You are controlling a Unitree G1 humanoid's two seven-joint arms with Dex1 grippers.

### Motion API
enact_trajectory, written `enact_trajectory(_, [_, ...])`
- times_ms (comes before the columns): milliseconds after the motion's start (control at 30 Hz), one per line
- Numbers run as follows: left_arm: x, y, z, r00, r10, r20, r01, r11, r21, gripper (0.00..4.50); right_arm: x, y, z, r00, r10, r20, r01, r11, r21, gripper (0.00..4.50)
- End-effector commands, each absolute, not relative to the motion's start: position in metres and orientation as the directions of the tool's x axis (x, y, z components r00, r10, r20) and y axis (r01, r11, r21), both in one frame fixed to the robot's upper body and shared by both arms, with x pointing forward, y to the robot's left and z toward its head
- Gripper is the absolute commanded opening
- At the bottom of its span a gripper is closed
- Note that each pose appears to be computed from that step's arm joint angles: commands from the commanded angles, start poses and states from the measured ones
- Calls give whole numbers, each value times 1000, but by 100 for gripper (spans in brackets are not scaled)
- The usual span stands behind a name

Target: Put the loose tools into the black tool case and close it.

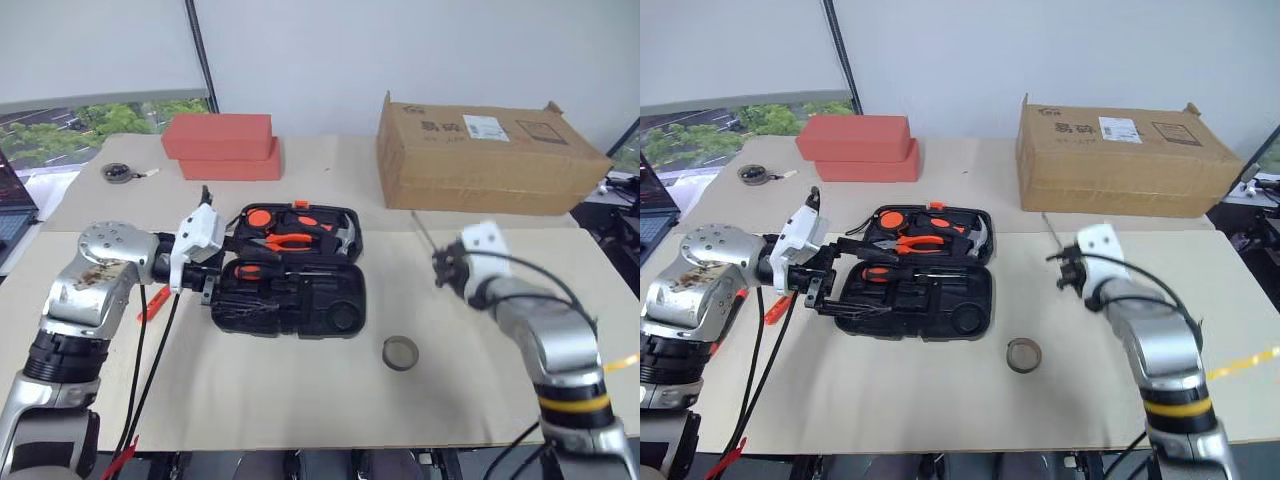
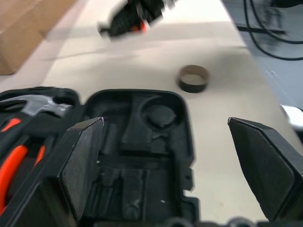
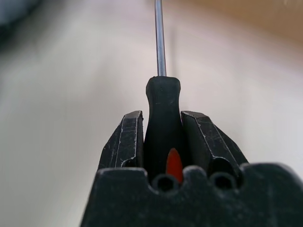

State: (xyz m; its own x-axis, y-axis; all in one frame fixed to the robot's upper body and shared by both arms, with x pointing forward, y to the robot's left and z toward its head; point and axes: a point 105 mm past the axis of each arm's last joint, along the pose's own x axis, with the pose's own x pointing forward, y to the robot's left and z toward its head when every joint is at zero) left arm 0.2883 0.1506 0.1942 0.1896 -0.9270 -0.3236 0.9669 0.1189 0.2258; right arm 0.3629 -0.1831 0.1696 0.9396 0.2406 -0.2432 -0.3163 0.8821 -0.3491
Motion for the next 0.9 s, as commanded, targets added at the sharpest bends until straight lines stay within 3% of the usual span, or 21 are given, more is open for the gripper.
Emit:
enact_trajectory(33, [289,170,197,323,-899,-296,935,255,244,450,371,-130,194,848,512,-135,-516,741,-430,93])
enact_trajectory(133, [285,183,196,406,-877,-257,907,353,228,450,370,-92,198,712,693,-108,-663,615,-428,93])
enact_trajectory(300, [265,207,195,512,-828,-229,857,475,198,450,357,-50,177,439,874,-207,-803,279,-526,93])
enact_trajectory(467, [246,224,190,588,-776,-228,809,563,172,450,358,-33,154,303,898,-320,-830,84,-551,93])
enact_trajectory(733, [235,230,188,641,-738,-209,767,622,158,450,357,-28,143,199,903,-380,-863,-22,-505,93])
enact_trajectory(800, [234,231,187,644,-736,-210,765,625,155,450,360,-28,143,211,901,-379,-863,-10,-504,193])
enact_trajectory(900, [234,230,187,643,-737,-209,766,625,152,450,362,-28,146,223,902,-370,-862,5,-507,288])
